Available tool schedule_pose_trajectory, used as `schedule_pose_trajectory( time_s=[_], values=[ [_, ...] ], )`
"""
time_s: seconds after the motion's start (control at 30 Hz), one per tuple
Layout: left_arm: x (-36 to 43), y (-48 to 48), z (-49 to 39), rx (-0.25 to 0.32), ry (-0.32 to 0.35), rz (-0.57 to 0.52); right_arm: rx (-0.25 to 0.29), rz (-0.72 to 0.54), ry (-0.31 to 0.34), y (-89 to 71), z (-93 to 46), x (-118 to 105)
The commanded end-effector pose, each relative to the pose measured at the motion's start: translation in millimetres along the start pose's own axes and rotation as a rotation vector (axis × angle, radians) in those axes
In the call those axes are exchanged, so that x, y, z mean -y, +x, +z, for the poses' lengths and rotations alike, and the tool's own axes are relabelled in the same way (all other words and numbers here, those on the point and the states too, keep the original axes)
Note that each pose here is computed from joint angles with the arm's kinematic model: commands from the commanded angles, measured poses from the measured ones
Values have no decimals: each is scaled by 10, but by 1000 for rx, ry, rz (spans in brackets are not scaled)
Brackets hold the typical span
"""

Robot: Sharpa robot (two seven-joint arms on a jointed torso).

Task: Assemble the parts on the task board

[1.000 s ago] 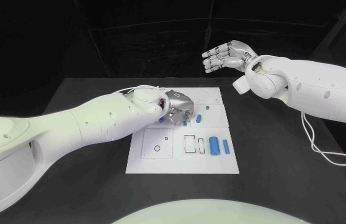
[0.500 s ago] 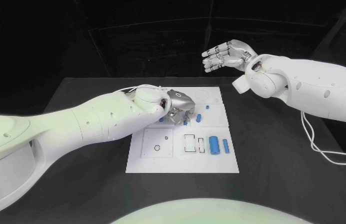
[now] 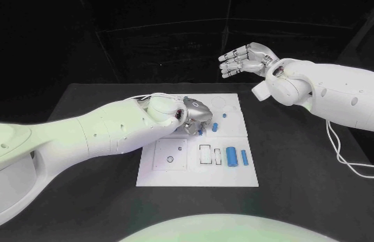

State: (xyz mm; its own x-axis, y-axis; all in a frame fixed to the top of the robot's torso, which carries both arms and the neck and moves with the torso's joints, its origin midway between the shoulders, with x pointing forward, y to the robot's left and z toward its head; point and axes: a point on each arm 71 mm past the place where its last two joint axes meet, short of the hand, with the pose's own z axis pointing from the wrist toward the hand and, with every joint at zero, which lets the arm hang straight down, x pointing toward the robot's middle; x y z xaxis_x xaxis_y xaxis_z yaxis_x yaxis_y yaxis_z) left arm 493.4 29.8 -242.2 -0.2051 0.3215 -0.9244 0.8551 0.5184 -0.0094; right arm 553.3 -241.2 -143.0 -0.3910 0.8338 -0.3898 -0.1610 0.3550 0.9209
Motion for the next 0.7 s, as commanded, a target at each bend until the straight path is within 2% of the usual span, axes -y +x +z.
schedule_pose_trajectory(
  time_s=[0.03,0.4,0.7],
  values=[
    [-4,243,-11,-125,-36,53,-8,1,-10,5,2,-21],
    [-12,245,-20,-112,-42,84,-7,1,-9,3,-3,-21],
    [-34,210,-40,-37,-30,99,-7,1,-10,3,-3,-22]
  ],
)
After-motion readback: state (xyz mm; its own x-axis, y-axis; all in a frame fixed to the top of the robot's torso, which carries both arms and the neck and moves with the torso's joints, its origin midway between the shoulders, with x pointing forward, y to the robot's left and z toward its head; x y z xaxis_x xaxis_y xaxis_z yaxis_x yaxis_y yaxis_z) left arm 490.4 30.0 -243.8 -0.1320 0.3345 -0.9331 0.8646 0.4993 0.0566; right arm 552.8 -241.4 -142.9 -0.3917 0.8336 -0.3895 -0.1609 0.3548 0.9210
